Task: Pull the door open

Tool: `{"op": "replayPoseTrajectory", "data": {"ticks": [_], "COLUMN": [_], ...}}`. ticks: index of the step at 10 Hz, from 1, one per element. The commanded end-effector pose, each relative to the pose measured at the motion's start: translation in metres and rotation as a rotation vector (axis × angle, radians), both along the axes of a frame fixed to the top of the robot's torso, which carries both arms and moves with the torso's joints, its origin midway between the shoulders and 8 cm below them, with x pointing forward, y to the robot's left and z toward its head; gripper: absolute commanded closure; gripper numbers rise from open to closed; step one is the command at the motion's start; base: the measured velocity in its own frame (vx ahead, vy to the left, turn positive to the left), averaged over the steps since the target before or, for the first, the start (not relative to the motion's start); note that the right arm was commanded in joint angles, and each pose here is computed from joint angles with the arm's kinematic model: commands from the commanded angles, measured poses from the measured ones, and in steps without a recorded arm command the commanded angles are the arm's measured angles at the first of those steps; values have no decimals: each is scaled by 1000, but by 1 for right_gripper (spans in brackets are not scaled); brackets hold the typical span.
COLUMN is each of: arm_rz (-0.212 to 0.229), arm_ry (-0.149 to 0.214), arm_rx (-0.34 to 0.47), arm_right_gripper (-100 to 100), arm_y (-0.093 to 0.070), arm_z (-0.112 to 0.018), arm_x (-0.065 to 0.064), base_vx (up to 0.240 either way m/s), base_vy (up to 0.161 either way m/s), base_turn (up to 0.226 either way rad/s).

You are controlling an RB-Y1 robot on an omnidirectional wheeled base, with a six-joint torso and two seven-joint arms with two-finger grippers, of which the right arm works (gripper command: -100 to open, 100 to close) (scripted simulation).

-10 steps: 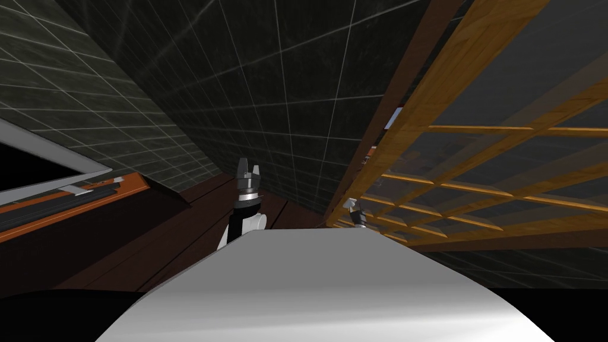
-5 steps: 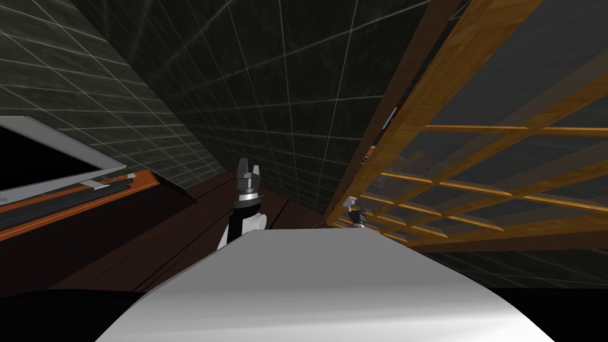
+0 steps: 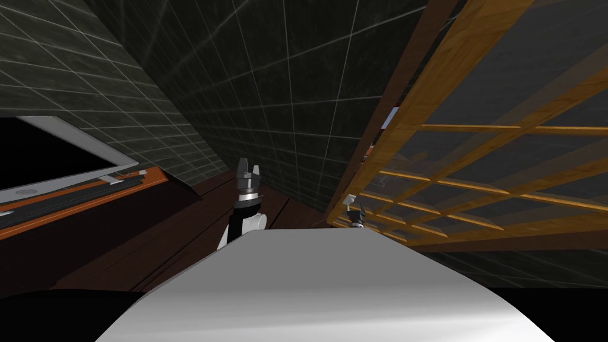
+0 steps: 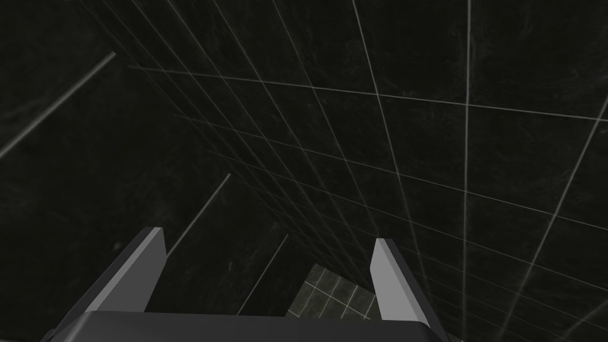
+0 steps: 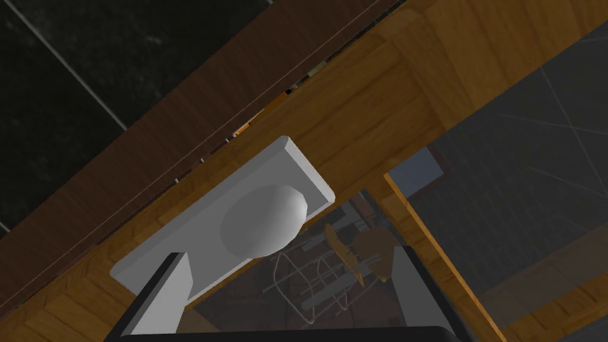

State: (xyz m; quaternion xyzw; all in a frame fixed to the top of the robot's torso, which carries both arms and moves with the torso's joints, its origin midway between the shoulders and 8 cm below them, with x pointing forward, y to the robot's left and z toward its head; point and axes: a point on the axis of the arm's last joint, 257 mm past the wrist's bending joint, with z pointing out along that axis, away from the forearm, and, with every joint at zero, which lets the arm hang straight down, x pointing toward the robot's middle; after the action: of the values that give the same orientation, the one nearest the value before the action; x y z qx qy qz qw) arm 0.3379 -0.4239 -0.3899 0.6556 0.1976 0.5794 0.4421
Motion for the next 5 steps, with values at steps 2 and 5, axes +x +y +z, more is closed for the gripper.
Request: {"op": "replayPoseTrajectory", "data": {"ticks": [2, 5], "arm_rz": [-7, -16], "arm_ry": [-35, -72], "arm_rx": [101, 210], "arm_right_gripper": [-100, -100], "arm_y": [2, 6], "arm_z": [0, -1], "arm_x": [1, 2], "base_vx": [-53, -60], "base_vy": [-13, -5], "base_turn": [41, 56]}}
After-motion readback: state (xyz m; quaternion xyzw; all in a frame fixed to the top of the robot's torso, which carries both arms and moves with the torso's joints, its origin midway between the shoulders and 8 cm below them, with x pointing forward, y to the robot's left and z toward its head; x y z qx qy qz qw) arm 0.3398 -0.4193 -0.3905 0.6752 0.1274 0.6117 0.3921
